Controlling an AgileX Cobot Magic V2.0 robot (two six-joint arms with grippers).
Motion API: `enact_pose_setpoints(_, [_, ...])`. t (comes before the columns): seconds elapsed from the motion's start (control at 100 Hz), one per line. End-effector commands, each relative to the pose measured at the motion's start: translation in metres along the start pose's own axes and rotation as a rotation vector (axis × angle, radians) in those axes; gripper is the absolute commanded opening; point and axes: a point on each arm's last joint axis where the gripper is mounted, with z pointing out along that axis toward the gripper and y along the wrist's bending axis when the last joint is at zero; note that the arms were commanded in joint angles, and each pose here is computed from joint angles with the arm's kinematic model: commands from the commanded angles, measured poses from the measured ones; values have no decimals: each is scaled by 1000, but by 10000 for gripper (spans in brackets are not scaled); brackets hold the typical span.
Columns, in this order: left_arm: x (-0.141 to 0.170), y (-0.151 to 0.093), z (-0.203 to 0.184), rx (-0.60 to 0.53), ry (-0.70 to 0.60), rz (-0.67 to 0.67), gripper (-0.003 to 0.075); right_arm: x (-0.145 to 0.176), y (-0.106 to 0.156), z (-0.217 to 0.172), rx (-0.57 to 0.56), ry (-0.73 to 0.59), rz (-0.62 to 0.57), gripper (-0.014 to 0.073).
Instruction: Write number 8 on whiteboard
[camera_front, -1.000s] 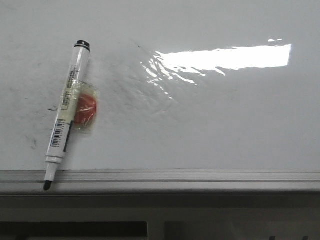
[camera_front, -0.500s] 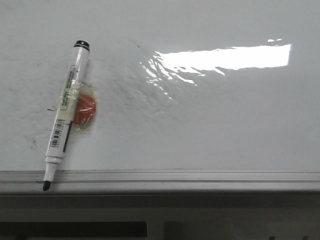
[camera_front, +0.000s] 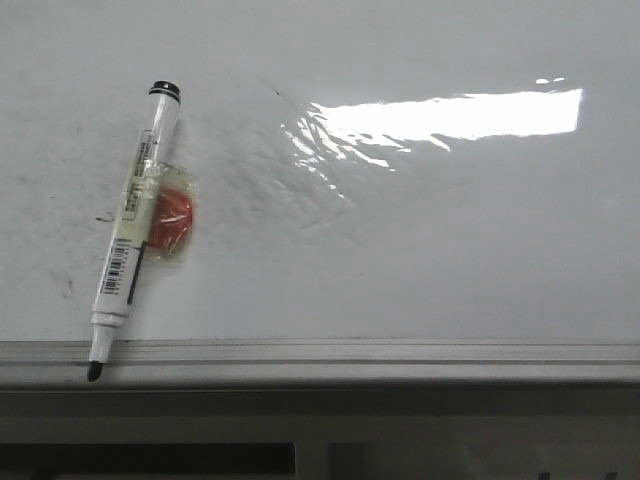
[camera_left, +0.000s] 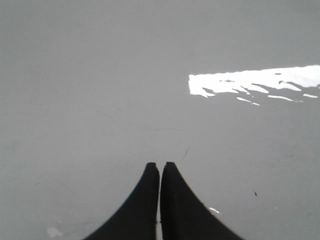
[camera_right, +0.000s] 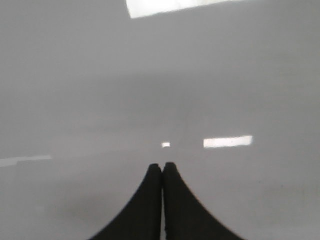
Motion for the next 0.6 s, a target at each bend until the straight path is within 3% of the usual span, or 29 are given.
enact_pose_setpoints(0.0, [-16, 0, 3, -5, -61, 15, -20, -17, 0, 2, 7, -77, -1, -63])
enact_pose_setpoints(0.06, [-15, 0, 5, -4, -48, 15, -13, -17, 0, 3, 8, -65, -1, -63])
enact_pose_setpoints(0.13, [-15, 1, 7, -4, -43, 12, 48, -17, 0, 3, 8, -65, -1, -63])
enact_pose_setpoints(0.25, [-19, 1, 11, -8, -83, -15, 269, -16, 0, 3, 7, -58, -1, -63])
enact_pose_setpoints(0.32, [-22, 1, 13, -11, -109, -25, 359, -14, 0, 3, 7, -37, -1, -63])
enact_pose_setpoints(0.46, [-19, 0, 19, 7, -74, -12, 388, -10, 0, 3, 5, 5, -1, -63])
enact_pose_setpoints(0.59, [-22, -9, 24, 109, -61, -20, 388, -7, 0, 3, 4, 37, 0, -63])
